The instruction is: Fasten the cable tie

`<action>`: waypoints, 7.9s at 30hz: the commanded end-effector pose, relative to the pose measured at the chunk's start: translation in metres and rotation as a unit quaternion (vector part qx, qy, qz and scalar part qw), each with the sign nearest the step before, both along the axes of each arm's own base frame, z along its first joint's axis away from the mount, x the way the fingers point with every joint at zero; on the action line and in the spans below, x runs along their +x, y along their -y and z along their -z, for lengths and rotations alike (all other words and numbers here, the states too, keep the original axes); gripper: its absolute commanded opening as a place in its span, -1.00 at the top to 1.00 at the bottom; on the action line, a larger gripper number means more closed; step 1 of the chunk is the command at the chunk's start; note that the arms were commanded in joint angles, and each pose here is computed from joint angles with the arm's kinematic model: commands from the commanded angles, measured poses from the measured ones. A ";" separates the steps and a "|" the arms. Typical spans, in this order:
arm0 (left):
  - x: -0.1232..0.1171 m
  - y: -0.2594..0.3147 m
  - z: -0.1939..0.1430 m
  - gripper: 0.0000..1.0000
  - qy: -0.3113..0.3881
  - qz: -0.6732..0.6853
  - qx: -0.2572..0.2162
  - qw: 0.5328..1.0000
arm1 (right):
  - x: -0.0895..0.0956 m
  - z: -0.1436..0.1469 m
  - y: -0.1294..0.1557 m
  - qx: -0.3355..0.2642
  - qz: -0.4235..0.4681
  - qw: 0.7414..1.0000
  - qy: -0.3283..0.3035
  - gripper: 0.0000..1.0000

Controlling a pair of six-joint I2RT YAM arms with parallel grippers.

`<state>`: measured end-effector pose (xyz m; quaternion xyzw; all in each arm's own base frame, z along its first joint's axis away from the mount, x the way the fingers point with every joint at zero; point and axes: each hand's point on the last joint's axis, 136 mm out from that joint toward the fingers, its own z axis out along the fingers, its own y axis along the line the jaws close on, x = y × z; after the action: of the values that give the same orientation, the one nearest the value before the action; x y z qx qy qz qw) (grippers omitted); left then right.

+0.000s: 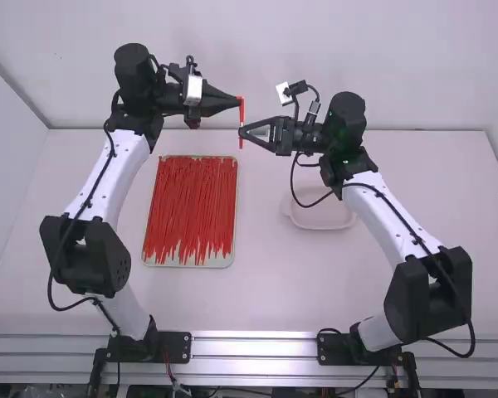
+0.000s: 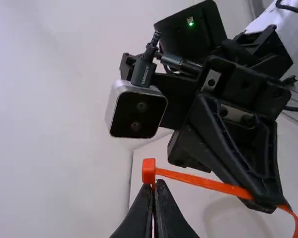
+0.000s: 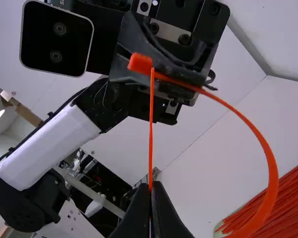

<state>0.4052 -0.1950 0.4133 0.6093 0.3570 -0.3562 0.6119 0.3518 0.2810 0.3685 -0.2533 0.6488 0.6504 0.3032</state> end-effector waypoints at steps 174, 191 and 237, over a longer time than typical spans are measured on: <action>-0.023 0.022 0.011 0.95 -0.057 0.056 0.004 0.997 | -0.007 -0.020 0.009 0.026 -0.024 0.994 -0.101 1.00; -0.024 0.024 0.011 0.96 -0.046 0.059 0.004 0.997 | 0.003 -0.022 0.011 0.036 0.000 0.992 -0.124 1.00; -0.031 0.033 0.021 0.97 -0.007 0.072 0.002 0.997 | 0.035 -0.024 0.047 0.053 0.072 0.986 -0.138 1.00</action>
<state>0.3917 -0.2286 0.3852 0.6197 0.3536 -0.3793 0.5892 0.3666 0.2525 0.3803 -0.1227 0.6717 0.6990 0.2126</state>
